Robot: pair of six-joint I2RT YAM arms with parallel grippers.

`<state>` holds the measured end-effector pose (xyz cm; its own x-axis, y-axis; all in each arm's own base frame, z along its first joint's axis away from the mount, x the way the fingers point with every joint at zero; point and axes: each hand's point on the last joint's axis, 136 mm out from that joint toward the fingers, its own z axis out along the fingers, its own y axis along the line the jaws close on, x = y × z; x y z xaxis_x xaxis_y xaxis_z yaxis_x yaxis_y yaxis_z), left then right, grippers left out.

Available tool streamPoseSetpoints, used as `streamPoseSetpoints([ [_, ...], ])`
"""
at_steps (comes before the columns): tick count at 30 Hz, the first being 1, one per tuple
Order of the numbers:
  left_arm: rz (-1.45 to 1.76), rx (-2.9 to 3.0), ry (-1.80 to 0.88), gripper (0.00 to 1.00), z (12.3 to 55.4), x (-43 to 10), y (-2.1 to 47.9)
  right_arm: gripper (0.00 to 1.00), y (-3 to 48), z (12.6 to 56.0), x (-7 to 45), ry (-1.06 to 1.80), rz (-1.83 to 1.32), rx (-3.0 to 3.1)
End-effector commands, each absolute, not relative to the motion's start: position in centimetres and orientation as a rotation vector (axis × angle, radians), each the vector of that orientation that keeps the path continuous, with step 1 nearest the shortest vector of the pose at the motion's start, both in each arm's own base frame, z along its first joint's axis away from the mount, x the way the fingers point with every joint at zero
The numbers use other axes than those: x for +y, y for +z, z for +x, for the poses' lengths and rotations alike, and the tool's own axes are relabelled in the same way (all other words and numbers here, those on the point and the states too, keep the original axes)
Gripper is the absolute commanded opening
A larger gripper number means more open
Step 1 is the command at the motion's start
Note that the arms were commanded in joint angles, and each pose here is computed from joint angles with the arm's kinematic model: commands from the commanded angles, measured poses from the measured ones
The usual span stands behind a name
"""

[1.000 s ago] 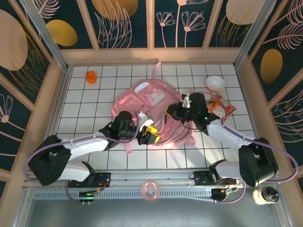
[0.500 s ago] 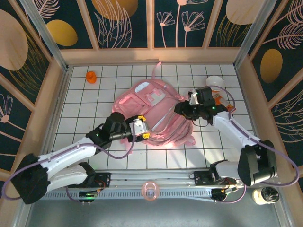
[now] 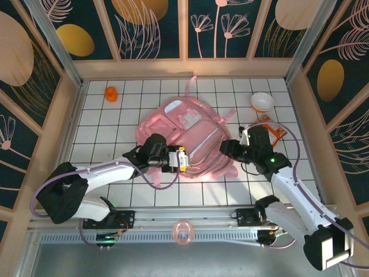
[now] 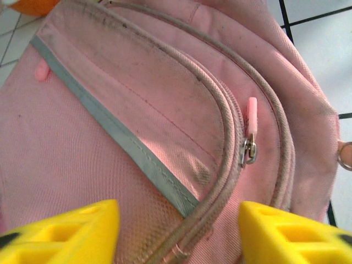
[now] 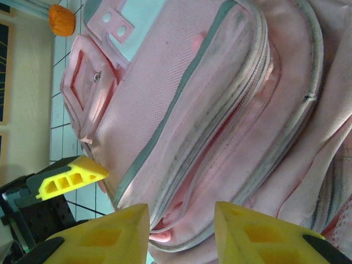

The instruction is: Pack the student bag

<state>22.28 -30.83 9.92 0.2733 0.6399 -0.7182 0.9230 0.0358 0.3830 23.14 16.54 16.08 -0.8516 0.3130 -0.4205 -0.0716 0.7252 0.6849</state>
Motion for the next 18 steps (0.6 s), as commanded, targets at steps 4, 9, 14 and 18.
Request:
streamPoseSetpoints([
  [4, 1.688, 1.395, -0.469, 0.21, 22.5, -32.5, 10.1, 0.35, 16.7, 22.7, 17.5, 1.048, 0.131, 2.286],
  [9, 1.599, 1.469, -0.680, 0.00, 21.4, -33.6, 11.6, 0.35, 16.7, 21.7, 18.9, 0.981, -0.098, 2.197],
  [14, 1.551, 1.501, -0.784, 0.00, 21.0, -34.3, 12.7, 0.35, 16.3, 20.3, 21.0, 0.985, -0.246, 2.159],
  [18, 1.543, 1.503, -0.797, 0.00, 21.2, -34.7, 13.1, 0.37, 15.3, 19.4, 21.9, 0.902, -0.339, 2.187],
])
